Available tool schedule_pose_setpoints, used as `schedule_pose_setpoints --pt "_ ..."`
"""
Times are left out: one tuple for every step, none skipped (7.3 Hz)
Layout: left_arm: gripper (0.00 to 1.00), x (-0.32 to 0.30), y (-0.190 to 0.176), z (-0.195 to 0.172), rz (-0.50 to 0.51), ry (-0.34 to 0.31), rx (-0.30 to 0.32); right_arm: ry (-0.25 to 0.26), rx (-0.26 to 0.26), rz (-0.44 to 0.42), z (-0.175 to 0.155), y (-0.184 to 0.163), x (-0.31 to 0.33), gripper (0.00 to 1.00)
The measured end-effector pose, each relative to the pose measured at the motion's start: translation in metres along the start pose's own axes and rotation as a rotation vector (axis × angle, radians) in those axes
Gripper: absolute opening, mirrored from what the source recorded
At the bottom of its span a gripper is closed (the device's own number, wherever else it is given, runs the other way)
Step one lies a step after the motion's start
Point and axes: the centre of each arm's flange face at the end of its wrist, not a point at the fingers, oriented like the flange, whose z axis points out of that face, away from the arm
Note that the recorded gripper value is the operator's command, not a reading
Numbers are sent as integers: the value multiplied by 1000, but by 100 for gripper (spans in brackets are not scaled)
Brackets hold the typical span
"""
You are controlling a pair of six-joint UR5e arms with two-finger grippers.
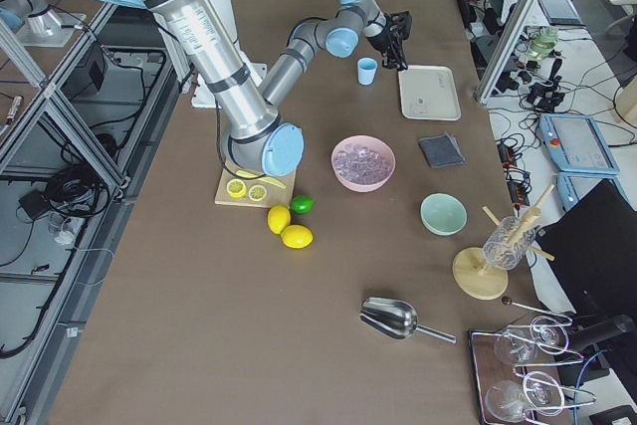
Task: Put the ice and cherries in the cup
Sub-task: 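Carry the ice cube with the right gripper over the light-blue cup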
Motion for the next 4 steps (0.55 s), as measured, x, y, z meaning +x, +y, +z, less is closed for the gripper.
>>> schedule_pose_setpoints --pt "98 -2 4 0 -1 0 0 -28 3 -44 1 23 -21 0" --pt "98 -4 8 1 -3 -1 -2 -55 -3 -81 10 49 -35 0" --pt "98 -5 10 2 -4 -1 -4 -75 -16 -118 23 71 -44 0" --pt "98 -6 11 2 -5 -1 -5 -98 -29 -152 35 89 -52 0"
